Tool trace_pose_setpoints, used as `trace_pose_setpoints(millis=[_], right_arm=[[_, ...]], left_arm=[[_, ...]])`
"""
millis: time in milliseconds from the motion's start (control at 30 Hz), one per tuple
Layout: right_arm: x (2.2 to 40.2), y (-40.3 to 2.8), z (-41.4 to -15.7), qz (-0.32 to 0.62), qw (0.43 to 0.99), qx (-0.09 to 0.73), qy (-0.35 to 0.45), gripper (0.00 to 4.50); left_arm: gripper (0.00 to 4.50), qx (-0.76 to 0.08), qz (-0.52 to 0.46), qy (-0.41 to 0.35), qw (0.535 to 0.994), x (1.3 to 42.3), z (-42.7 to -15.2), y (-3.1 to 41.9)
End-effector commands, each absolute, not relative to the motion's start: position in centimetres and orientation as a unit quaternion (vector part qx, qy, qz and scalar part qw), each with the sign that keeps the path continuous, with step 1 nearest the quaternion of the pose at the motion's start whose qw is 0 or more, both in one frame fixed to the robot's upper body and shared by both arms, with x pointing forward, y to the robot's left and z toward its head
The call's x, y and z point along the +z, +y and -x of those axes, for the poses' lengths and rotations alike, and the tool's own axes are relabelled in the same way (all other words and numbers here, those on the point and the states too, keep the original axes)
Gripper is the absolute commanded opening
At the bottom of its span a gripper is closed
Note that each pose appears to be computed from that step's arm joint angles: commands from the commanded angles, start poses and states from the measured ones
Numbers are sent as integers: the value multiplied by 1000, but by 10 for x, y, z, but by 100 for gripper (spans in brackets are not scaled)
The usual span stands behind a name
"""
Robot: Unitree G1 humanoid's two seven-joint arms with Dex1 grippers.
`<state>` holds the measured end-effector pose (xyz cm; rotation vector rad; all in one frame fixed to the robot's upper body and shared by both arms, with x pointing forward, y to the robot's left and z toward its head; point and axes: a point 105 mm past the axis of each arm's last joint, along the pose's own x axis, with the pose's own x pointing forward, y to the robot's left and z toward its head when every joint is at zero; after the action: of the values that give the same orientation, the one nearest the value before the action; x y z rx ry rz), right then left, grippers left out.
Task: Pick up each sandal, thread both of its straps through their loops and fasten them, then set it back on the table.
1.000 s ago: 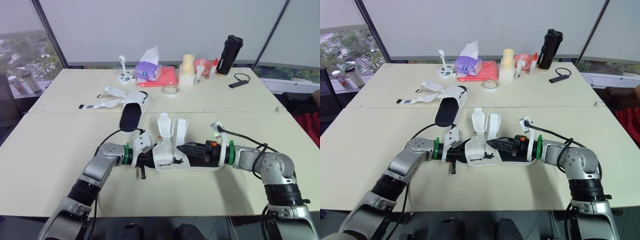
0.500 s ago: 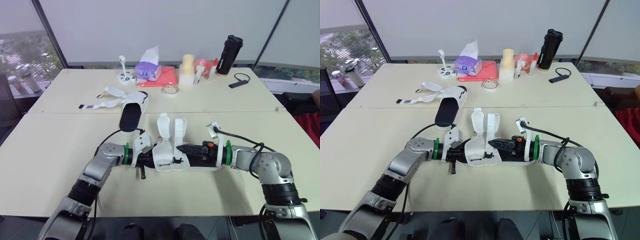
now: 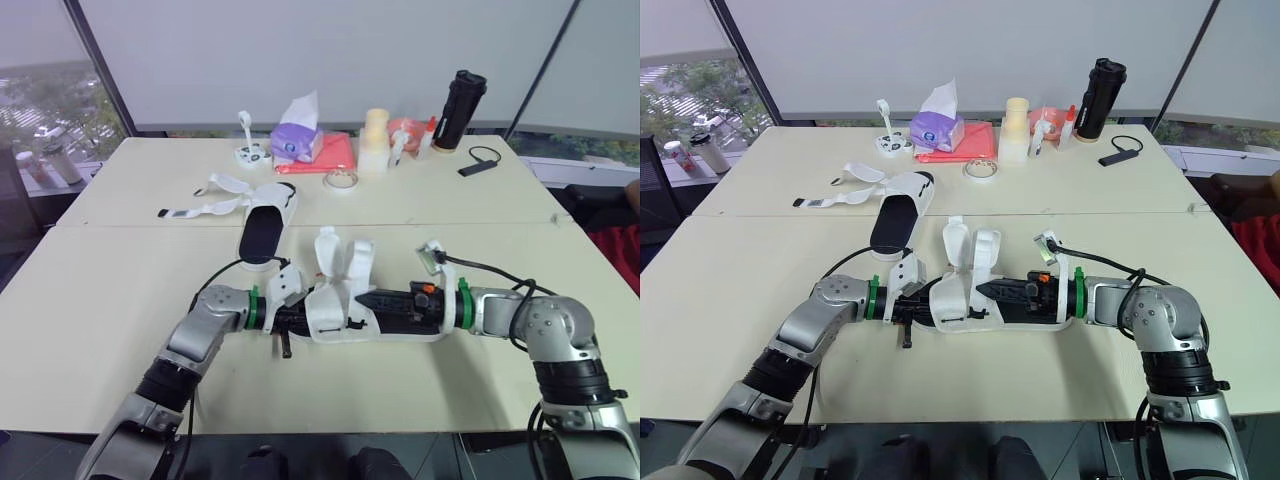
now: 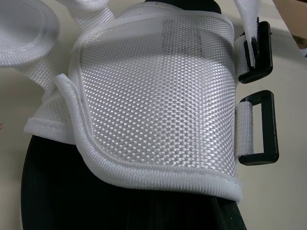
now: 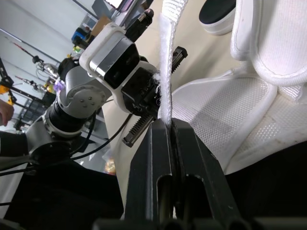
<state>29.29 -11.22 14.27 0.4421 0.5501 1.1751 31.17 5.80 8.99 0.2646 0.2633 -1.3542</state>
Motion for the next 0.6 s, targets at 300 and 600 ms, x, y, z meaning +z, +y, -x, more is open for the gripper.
trace_pose_setpoints(millis=[300, 600], right_arm=[[136, -103, -291, -138, 782, 554, 250, 2], [138, -104, -275, -139, 761, 579, 258, 2]], left_arm=[[0, -619, -118, 163, 759, 69, -306, 62], [0, -620, -115, 165, 758, 68, -305, 61]])
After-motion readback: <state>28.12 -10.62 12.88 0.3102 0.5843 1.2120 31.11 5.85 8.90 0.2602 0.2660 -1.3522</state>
